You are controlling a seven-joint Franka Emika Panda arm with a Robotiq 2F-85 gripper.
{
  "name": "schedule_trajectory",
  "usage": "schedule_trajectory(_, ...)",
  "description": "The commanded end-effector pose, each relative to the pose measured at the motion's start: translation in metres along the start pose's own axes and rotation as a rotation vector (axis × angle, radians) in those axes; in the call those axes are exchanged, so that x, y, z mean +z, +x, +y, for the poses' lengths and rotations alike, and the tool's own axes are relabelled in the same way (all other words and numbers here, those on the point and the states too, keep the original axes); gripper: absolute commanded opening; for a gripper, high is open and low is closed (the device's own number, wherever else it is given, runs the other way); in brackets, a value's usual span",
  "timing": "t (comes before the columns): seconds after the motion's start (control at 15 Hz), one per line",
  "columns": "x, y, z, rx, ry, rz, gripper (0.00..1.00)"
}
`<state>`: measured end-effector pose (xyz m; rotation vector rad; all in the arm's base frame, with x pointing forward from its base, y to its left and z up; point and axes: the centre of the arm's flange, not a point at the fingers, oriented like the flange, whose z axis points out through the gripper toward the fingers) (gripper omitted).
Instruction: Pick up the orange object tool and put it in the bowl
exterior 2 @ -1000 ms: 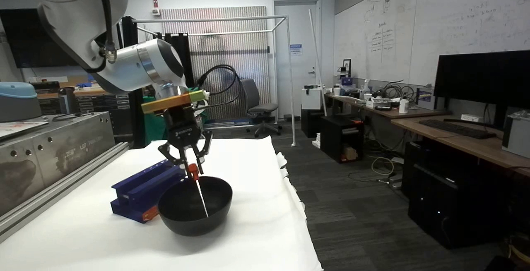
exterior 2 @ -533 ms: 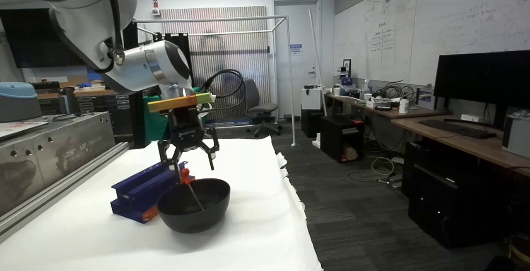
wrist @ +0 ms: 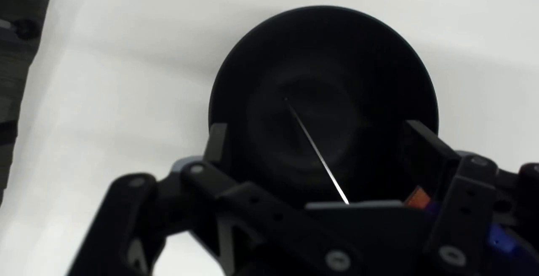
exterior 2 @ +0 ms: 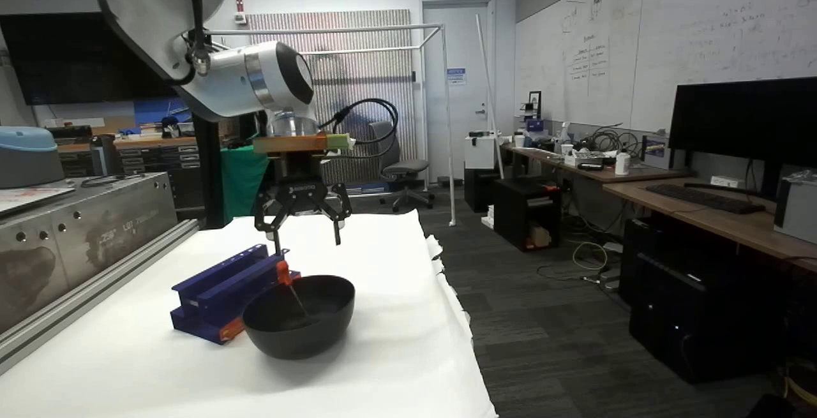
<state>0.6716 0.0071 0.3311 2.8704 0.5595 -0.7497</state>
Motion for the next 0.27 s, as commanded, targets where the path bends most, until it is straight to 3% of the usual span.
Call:
schedule_trajectory(0.0, -0.0211, -0.0298, 0.0057, -0.031, 0.073, 0.127, 1.0)
schedule_trajectory(0.2, -0.0295, -0.036, 0.0138, 0.003, 0.113, 0.215, 1.0)
